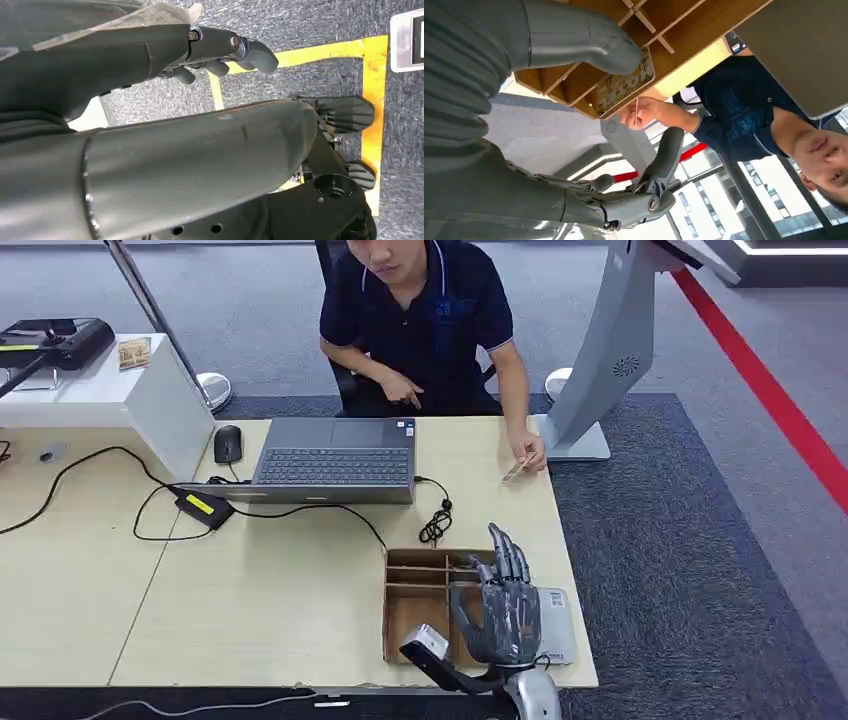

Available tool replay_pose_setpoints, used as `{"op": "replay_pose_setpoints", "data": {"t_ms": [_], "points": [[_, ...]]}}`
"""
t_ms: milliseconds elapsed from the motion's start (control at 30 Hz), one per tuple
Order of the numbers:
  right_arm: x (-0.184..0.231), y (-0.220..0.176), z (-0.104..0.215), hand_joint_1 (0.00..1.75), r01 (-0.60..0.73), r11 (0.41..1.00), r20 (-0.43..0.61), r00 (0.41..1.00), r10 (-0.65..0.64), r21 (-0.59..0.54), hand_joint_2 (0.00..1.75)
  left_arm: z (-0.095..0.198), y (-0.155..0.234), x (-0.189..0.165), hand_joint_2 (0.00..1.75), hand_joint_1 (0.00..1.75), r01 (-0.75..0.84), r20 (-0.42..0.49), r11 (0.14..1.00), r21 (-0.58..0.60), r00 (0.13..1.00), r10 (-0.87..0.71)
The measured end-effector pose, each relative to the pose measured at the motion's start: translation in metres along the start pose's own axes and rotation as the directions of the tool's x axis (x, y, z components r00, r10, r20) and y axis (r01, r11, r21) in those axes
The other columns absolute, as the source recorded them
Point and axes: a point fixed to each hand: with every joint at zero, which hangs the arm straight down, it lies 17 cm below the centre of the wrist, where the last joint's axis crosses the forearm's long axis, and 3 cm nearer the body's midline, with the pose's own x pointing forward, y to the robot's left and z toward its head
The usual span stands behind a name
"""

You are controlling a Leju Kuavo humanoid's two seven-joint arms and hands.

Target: Pass the card to the sensor for recognition and then transmit it.

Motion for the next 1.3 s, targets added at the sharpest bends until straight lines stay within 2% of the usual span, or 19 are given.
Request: {"op": "replay_pose_setpoints", "data": {"t_ms": [233,367,1067,1167,1200,1300], "points": [[-0.003,0.006,0.001,0.8,-0.003,1.0,-0.004,1.0,0.003,0.016,1.75,0.0,0.0,0.0,0.0,0.0,0.0,0.0,1.0,0.0,1.0,0.0],[-0.006,0.009,0.001,0.73,-0.007,1.0,-0.014,1.0,0.007,0.024,1.75,0.0,0.0,0.0,0.0,0.0,0.0,0.0,1.0,0.0,1.0,0.0],[-0.025,0.019,0.005,0.72,-0.024,0.998,-0.06,0.998,0.027,0.056,1.75,0.0,0.001,0.0,0.0,0.0,0.0,0.0,1.0,0.001,1.0,0.0],[-0.027,0.02,0.005,0.84,-0.026,0.998,-0.065,0.997,0.03,0.059,1.75,0.0,0.001,0.0,0.0,0.0,0.0,0.0,1.0,0.001,1.0,0.0],[-0.027,0.021,0.006,1.03,-0.027,0.998,-0.066,0.997,0.031,0.06,1.75,0.0,0.001,0.0,0.0,0.0,0.0,0.0,1.0,0.001,1.0,0.0],[-0.029,0.02,0.005,1.4,-0.03,0.998,-0.069,0.997,0.034,0.06,1.75,0.0,0.001,0.0,0.0,0.0,0.0,0.0,1.0,0.001,1.0,0.0]]}}
